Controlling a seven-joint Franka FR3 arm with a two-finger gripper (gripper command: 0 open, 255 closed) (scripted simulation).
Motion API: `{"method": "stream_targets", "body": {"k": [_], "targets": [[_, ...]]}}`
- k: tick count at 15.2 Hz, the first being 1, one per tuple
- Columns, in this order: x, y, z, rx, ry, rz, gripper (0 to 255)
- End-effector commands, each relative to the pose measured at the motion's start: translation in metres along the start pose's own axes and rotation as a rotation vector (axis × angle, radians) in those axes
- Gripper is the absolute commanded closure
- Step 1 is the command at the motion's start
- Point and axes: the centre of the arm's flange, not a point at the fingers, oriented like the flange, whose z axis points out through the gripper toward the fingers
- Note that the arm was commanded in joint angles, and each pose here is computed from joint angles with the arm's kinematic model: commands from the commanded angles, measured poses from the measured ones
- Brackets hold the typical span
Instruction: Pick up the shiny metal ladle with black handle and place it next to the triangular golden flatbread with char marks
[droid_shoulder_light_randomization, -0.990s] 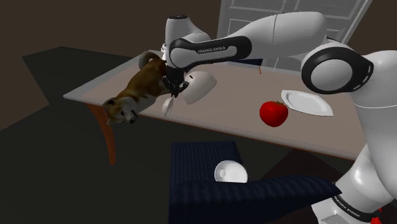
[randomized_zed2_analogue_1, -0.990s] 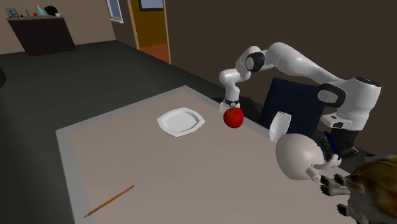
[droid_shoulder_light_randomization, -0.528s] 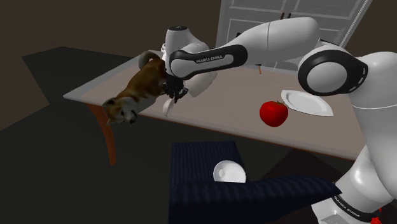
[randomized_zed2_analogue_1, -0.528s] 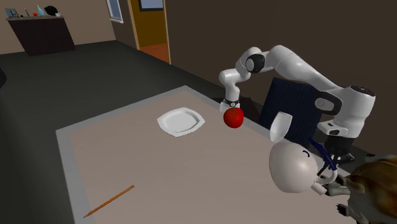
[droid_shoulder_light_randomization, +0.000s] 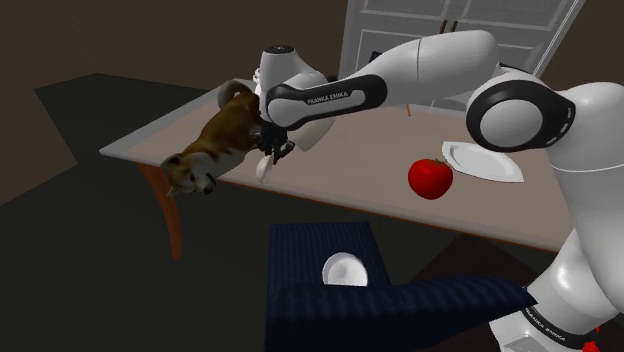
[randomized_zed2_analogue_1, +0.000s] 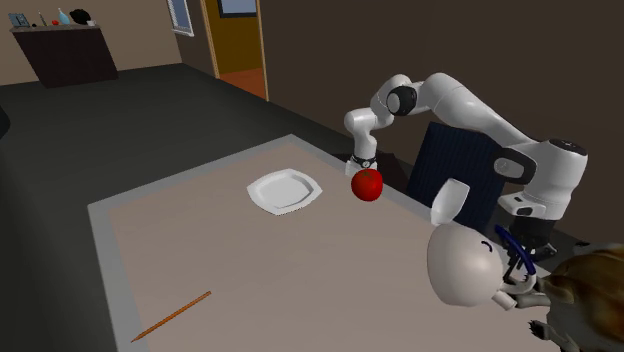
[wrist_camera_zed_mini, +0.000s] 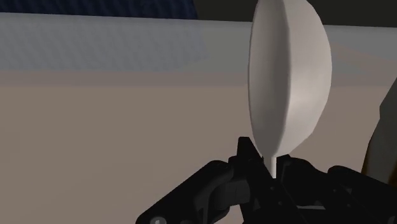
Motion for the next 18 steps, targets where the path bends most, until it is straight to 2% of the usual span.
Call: {"method": "stream_targets", "body": {"k": [1, 2, 7, 11, 18], "targets": [[-0.008, 0.002, 0.013, -0.027, -0.015, -0.008, 255], [-0.009, 0.001, 0.011, -0.026, -0.015, -0.008, 0], [-0.008, 0.002, 0.013, -0.027, -0.015, -0.008, 0], [-0.007, 0.001, -0.037, -0.027, -0.015, -0.008, 0], [-0.007, 0.001, -0.037, -0.027, -0.015, -0.008, 0]]}}
